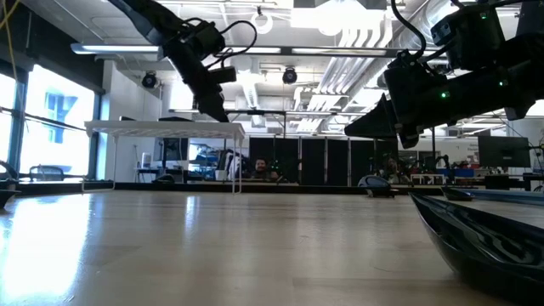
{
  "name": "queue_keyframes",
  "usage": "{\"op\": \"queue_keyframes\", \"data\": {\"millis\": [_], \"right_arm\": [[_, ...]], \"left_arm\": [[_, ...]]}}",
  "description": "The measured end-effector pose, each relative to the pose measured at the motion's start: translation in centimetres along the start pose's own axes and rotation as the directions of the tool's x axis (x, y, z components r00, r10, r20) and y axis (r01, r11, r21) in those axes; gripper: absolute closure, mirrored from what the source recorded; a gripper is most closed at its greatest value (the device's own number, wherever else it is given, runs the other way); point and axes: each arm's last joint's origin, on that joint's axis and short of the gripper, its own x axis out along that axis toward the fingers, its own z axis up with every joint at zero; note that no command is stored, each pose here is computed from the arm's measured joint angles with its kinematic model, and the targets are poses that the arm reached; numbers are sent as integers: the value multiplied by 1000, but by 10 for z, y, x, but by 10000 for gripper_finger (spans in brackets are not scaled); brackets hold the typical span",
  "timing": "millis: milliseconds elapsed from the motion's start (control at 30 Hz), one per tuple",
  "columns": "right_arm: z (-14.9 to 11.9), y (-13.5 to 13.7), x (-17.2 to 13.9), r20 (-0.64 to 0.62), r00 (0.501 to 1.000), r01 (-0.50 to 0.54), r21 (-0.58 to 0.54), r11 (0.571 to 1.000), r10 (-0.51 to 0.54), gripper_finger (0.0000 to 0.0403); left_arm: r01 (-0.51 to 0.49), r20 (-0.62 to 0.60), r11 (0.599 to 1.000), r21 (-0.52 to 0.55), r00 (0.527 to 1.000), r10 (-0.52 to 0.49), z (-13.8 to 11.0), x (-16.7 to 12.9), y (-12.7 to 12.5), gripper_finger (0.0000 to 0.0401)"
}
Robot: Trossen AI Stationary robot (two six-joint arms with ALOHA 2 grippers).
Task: Pick & Place Mini shaped plates
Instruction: Stack the bottom right square plate on top of the stacked square plates on the shelf, then stack the bottom drop-shaped plate on top of the drop-shaped plates on the shelf
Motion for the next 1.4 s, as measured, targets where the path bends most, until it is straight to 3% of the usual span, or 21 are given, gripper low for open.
{"op": "queue_keyframes", "data": {"millis": [467, 633, 900, 1267, 1400], "right_arm": [[0, 0, 0, 0, 1000, 0, 0, 1000, 0, 401], [0, 0, 0, 0, 1000, 0, 0, 1000, 0, 396], [0, 0, 0, 0, 1000, 0, 0, 1000, 0, 401], [0, 0, 0, 0, 1000, 0, 0, 1000, 0, 399], [0, 0, 0, 0, 1000, 0, 0, 1000, 0, 401]], "left_arm": [[-100, -95, 995, 8, 990, 100, -3, -13, 3, 401], [-50, -120, 999, 14, 991, 51, -6, -14, 0, 401], [36, -43, 999, -25, 998, -38, -3, -14, -2, 401], [0, 11, 998, -62, 1000, 0, 2, -14, 2, 401], [20, 96, 996, -90, 995, -12, 8, -14, 4, 401]]}}
